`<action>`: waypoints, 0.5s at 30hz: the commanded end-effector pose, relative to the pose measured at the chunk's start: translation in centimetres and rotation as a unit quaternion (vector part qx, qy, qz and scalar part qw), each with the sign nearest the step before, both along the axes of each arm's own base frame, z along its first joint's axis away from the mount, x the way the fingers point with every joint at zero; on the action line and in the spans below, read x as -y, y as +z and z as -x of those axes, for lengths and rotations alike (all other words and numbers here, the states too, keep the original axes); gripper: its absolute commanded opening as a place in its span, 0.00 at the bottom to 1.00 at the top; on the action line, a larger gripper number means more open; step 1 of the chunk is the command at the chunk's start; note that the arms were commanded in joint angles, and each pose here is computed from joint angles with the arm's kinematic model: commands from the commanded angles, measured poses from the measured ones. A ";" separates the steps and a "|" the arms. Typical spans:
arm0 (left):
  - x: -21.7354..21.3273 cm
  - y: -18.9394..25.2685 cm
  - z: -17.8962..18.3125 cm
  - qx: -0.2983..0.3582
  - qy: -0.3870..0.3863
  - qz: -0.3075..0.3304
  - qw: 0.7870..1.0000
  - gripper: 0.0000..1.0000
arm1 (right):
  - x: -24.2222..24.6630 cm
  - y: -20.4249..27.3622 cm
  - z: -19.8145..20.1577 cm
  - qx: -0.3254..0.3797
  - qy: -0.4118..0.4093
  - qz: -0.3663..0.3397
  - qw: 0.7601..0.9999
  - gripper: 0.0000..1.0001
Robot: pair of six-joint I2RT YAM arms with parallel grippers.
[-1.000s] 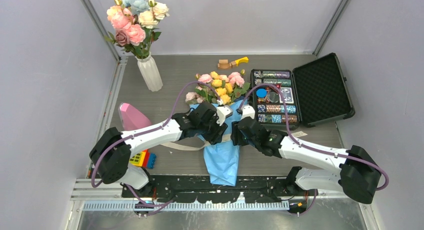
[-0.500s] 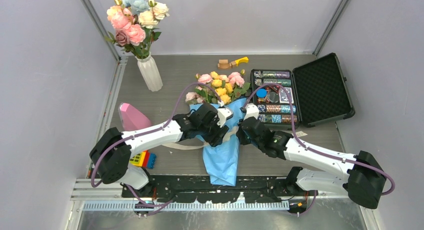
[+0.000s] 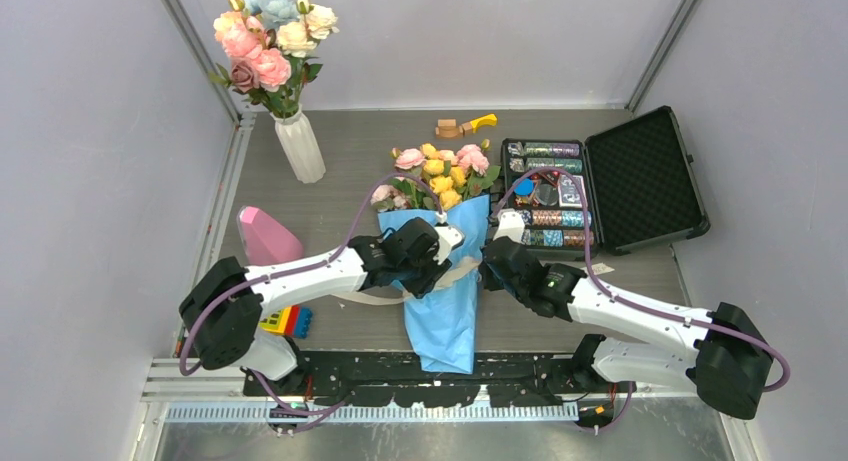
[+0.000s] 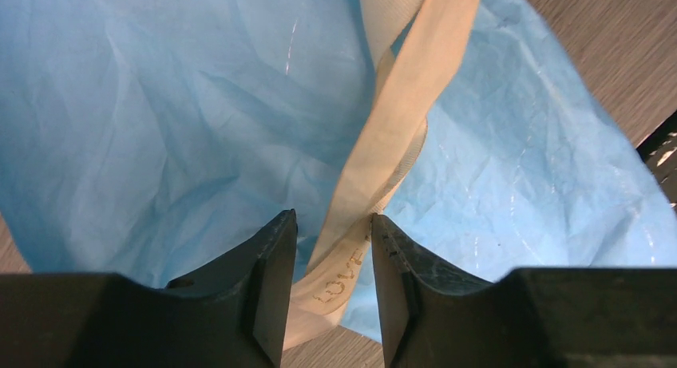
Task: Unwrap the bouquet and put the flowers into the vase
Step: Untie the ribbon from the wrapping paper.
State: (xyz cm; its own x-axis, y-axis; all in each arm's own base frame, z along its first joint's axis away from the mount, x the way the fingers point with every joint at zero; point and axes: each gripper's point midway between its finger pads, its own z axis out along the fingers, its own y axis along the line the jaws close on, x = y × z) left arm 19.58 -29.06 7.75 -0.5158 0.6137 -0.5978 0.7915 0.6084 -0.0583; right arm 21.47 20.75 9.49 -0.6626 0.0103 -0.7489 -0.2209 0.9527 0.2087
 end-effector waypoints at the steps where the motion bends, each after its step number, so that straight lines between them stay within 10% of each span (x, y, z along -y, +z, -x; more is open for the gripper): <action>1: -1.3 0.8 -0.1 0.029 0.013 -0.012 0.999 0.41 | 1.0 0.7 -0.9 0.018 -0.048 -0.007 0.999 0.00; 15: -3.7 0.6 0.3 0.045 0.057 -0.023 0.997 0.21 | 3.9 -2.9 -1.1 -0.028 -0.146 -0.009 0.989 0.00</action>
